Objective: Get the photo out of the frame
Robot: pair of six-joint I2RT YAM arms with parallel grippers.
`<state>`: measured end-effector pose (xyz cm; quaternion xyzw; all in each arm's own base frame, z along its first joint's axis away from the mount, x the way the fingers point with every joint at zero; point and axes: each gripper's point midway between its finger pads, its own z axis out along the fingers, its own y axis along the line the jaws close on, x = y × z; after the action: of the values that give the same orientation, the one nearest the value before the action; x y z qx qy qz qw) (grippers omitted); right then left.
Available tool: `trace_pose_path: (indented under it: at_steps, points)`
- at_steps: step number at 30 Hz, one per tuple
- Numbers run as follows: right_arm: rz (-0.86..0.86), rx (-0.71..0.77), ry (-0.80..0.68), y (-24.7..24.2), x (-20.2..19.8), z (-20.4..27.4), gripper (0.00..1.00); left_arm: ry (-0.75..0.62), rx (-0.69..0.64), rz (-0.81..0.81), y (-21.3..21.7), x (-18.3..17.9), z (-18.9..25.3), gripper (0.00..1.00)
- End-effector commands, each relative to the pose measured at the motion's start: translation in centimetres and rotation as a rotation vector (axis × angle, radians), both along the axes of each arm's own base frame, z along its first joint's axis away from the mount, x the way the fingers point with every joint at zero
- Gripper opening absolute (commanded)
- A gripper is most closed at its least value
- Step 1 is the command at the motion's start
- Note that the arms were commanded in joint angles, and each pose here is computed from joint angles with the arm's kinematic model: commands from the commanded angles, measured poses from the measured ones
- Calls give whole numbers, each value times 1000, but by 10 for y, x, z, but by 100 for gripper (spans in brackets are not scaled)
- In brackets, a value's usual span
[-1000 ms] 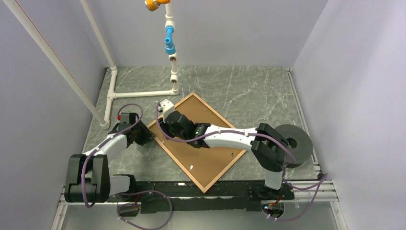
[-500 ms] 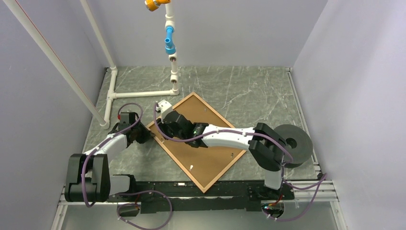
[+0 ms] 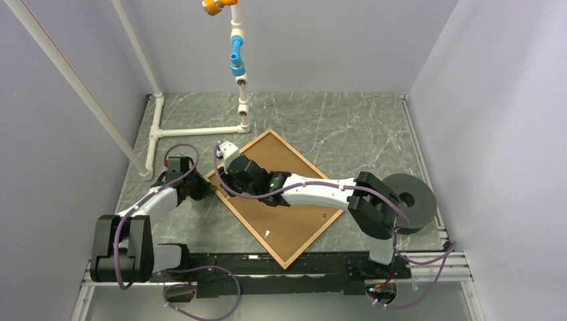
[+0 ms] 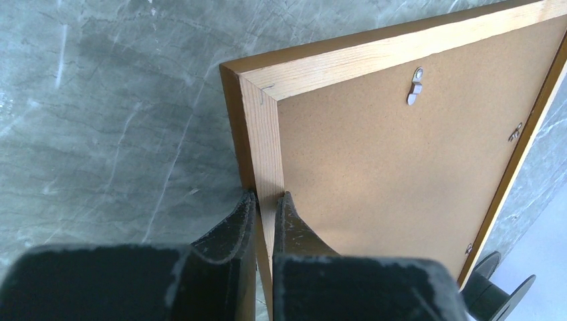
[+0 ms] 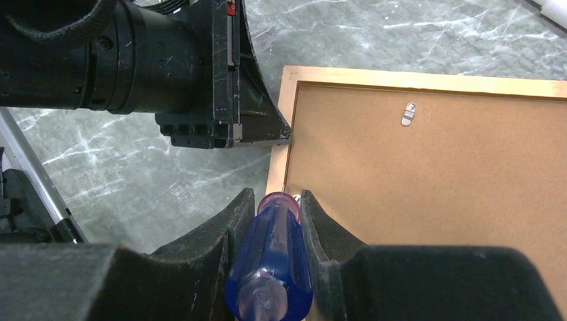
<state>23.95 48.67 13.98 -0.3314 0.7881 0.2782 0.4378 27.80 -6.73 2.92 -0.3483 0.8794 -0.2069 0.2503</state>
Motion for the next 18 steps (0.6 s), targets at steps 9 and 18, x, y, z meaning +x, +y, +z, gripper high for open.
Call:
trace_pose_path:
  at_steps: [9,18]
  points:
    - [-17,-149,-62,-9,-16,8,0,78,92,18,16,-17,-22,0]
    - [-52,-186,-88,-17,-15,9,0,81,103,19,18,-17,-22,0]
